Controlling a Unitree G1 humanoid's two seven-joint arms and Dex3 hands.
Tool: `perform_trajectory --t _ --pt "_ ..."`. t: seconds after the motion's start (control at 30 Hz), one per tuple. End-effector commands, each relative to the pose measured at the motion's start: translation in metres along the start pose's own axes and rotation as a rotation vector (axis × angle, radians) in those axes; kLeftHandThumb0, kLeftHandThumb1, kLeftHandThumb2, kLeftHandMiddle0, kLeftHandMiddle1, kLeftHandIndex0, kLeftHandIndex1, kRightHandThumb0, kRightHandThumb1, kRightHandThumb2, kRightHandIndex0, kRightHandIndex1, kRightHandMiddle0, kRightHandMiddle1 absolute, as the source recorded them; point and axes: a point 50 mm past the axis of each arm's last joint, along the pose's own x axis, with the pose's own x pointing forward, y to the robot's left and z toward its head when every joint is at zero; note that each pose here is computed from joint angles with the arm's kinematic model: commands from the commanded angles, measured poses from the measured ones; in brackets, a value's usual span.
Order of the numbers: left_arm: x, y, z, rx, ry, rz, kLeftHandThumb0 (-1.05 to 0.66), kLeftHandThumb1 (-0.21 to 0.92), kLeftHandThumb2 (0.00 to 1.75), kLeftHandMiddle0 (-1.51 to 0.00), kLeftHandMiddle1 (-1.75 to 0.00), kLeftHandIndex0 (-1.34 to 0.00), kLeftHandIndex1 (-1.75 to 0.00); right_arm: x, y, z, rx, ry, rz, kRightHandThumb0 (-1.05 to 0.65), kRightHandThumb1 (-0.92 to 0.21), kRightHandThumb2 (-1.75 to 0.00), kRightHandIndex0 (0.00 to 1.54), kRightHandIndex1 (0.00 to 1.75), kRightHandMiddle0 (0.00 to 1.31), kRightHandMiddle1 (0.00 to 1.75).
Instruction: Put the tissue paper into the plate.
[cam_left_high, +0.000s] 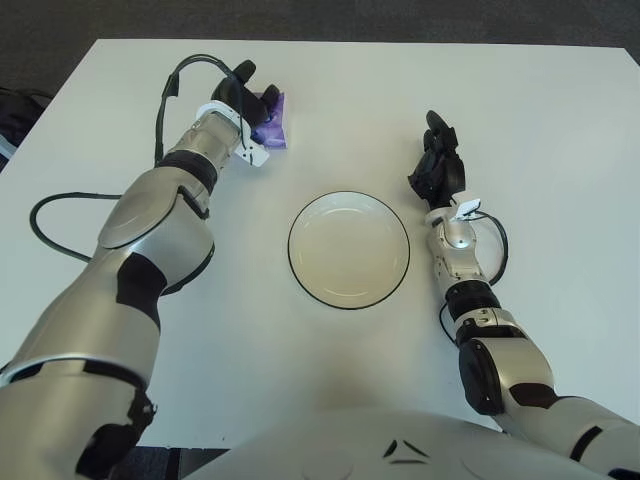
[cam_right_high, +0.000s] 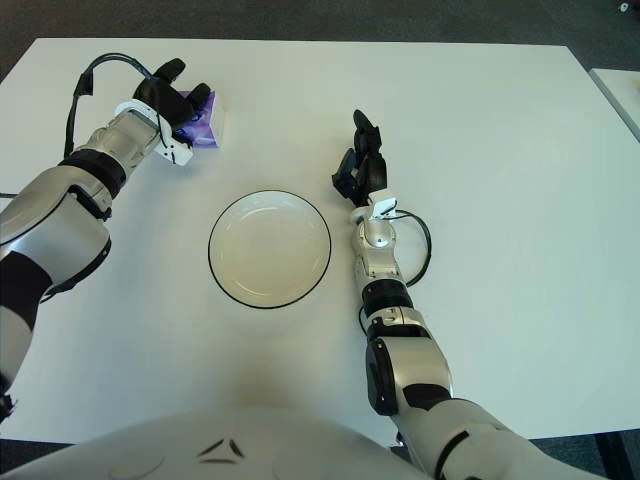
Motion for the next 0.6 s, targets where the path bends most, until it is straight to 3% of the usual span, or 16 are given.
perform_trajectory --t 0.0,0.57 --pt "-0.0079 -0.0293 0.013 0.046 -0.06 -0.092 -1.05 0.92 0.84 -0.12 -0.03 0.0 -0.3 -0.0478 -0.01 -0.0518 0.012 0.26 -0.05 -0.65 -0.92 -1.0 0.21 0.01 0.0 0.42" --pt "-0.0101 -0.0323 0.0189 0.019 -0.107 -0.049 -0.98 0.92 0.8 -0.19 -0.03 0.0 -0.46 -0.0492 -0.0102 -0.0522 0.012 0.261 -0.05 -0.64 -0.92 -1.0 0.21 0.01 0.0 0.44"
